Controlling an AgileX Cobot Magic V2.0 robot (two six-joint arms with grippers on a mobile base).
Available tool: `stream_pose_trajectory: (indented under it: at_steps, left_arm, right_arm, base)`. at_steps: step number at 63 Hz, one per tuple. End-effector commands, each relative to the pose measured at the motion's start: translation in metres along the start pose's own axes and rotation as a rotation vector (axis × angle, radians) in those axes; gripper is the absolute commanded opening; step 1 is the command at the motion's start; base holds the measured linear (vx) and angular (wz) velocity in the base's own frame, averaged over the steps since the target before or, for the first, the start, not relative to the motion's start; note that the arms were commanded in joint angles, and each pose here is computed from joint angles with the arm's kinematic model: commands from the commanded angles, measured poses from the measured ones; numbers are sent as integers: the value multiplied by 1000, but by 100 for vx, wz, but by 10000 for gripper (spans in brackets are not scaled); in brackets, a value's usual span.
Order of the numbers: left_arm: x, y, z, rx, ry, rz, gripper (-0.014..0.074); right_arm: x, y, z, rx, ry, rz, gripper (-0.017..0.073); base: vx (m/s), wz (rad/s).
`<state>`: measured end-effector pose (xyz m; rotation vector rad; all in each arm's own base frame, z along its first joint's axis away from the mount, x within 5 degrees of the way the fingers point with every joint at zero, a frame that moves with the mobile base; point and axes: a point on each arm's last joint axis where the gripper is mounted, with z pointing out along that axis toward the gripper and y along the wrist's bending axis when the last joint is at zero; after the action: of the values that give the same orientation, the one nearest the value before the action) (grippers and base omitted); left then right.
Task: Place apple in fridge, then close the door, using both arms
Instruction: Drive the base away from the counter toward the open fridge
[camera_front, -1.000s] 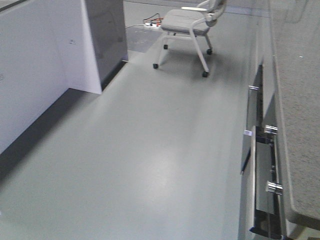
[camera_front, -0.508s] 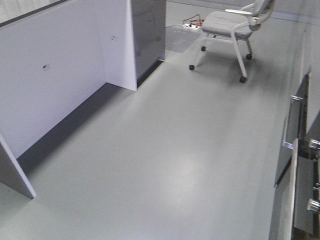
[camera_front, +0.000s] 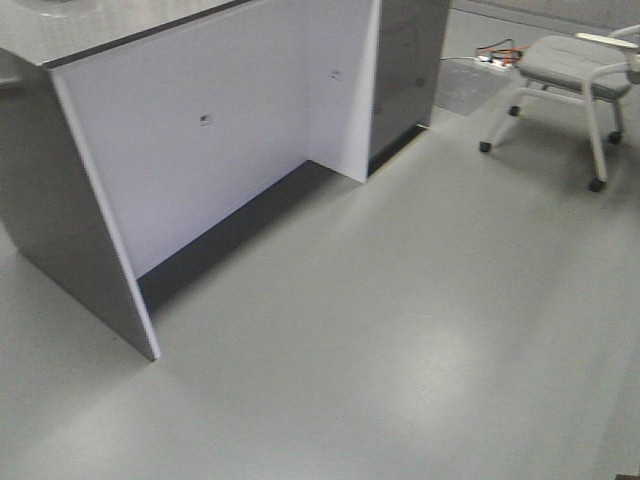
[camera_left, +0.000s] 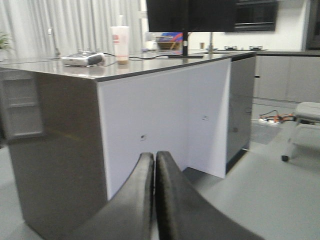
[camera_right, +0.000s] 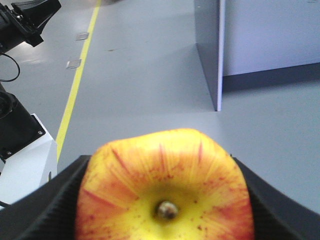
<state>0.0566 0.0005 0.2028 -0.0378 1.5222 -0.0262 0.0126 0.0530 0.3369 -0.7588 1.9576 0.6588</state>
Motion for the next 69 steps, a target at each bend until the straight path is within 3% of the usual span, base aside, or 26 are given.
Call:
stream_pose_trajectory:
  at_steps: [1,69]
  left_arm:
    - [0,-1,-1,12,-65,-14,-6]
    - [0,-1,-1,12,-65,-14,-6]
  right_arm:
    - [-13,2,-4,-6,-82,13,398]
    - [-13,2,-4,-5,-83,13,398]
  base:
    - [0,40]
    - [-2,44]
